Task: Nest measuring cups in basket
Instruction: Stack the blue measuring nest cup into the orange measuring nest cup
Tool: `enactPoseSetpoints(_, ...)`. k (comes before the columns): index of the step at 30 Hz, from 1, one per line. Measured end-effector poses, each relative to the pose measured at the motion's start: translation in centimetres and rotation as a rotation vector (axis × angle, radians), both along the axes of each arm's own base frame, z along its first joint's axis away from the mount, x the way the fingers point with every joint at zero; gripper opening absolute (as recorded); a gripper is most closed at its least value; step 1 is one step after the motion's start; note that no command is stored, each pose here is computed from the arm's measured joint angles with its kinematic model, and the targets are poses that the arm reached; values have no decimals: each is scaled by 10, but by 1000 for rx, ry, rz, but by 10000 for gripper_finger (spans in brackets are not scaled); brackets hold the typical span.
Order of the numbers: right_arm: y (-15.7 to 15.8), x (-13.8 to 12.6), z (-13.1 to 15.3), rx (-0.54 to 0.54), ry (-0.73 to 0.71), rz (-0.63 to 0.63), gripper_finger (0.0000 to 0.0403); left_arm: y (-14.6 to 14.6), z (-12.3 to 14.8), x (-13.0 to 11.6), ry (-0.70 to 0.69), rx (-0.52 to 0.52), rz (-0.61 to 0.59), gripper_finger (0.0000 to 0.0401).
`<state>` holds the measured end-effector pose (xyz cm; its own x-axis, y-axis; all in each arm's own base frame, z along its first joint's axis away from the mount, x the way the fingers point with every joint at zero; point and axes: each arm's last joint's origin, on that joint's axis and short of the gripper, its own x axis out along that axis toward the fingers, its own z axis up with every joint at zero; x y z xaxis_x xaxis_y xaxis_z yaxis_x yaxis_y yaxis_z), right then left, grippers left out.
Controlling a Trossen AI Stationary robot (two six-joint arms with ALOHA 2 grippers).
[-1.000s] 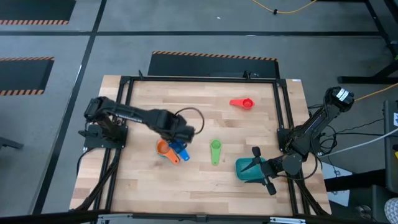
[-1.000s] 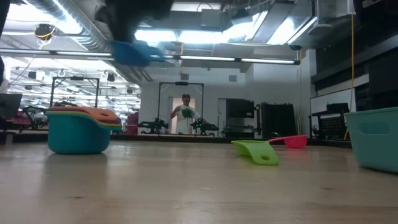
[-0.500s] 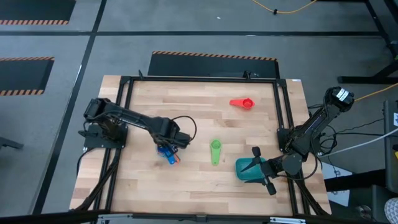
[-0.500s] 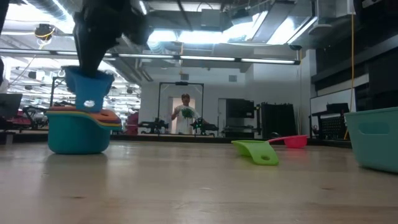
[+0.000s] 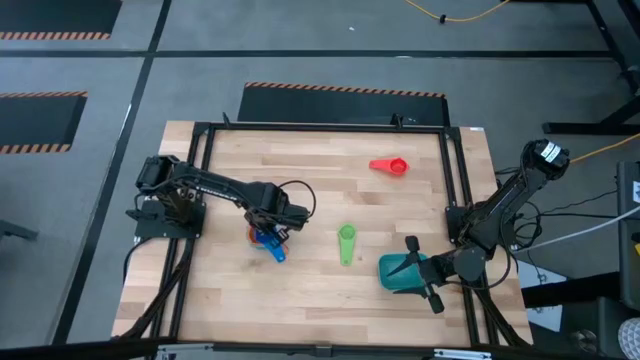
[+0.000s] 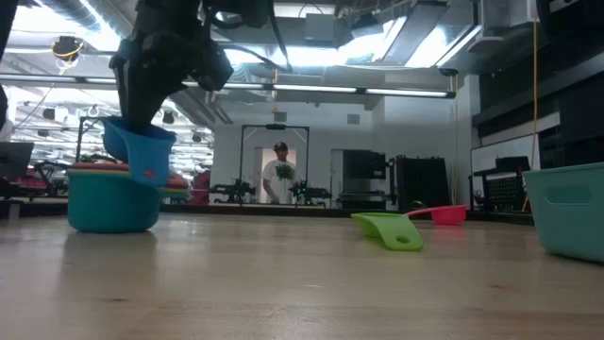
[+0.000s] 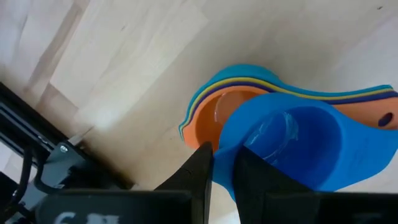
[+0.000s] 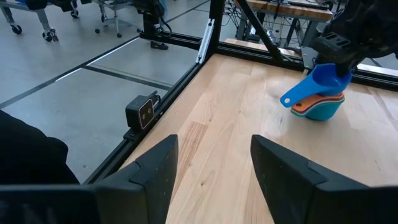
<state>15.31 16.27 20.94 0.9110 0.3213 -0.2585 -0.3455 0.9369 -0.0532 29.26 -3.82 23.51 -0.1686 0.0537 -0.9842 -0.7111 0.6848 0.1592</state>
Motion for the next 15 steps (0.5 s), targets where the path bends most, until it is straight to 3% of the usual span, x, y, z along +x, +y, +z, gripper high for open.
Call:
enactPoseSetpoints(10, 0, 0, 0, 0, 0, 0, 208, -2, 2, -1, -12, 14, 89, 42)
enactPoseSetpoints(15, 0, 0, -1, 3, 9, -2, 208, -1, 16, -5, -103, 27, 87, 36)
